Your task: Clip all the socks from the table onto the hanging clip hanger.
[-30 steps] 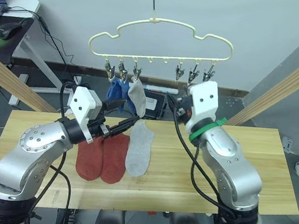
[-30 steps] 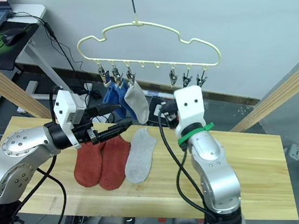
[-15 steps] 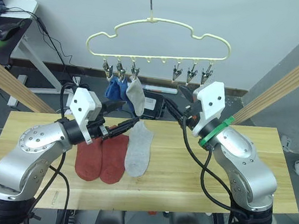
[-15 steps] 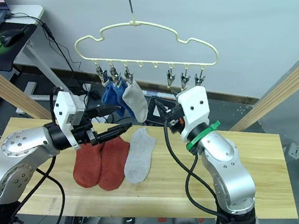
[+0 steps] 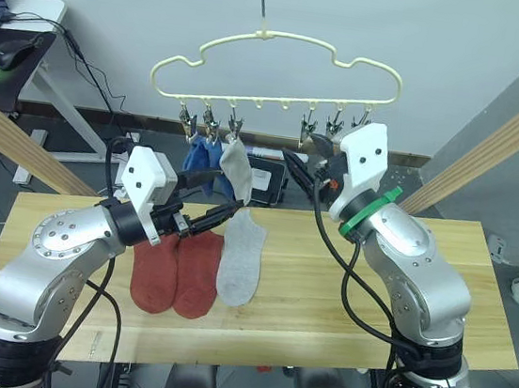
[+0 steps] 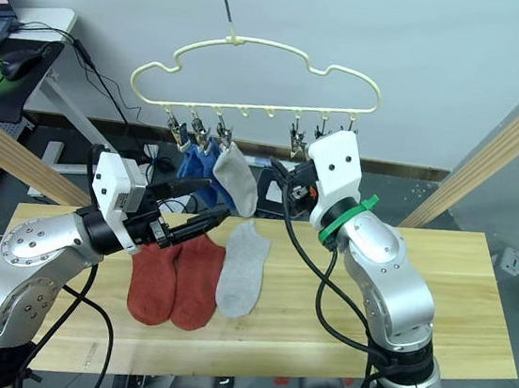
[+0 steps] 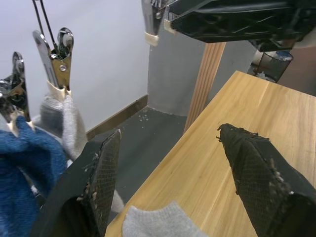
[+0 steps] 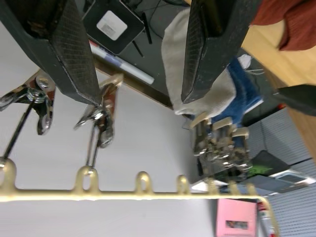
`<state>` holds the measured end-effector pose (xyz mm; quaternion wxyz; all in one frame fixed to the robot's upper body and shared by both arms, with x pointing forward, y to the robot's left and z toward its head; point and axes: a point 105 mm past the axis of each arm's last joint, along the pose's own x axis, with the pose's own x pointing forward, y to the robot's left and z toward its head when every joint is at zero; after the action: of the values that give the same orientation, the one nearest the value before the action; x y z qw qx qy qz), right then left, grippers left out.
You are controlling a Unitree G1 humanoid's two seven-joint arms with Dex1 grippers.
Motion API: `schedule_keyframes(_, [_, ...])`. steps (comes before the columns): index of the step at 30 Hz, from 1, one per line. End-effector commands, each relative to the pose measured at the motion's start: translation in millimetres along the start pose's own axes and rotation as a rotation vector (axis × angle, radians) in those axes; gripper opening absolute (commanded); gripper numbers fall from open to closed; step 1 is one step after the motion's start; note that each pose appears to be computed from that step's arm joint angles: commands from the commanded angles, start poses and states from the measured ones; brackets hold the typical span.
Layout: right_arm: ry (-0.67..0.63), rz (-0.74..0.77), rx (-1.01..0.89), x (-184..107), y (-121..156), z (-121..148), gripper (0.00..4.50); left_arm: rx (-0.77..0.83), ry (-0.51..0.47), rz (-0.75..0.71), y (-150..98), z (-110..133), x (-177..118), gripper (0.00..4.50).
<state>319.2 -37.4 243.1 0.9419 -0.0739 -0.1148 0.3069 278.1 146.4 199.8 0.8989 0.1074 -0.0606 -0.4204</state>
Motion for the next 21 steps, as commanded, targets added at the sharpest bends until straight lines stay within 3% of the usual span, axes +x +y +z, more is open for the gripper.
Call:
schedule_keyframes(1, [-0.024, -0.045, -0.017, 1.5, -3.7, 8.8, 2.61, 0.025, -0.014, -0.012, -2.5, 6.8, -1.4, 3.44])
schedule_keyframes(21, [-0.079, -0.054, 0.036, 19.0, 7.2, 26.0, 2.61, 0.024, -0.012, -0.014, -3.2, 5.3, -0.8, 3.44])
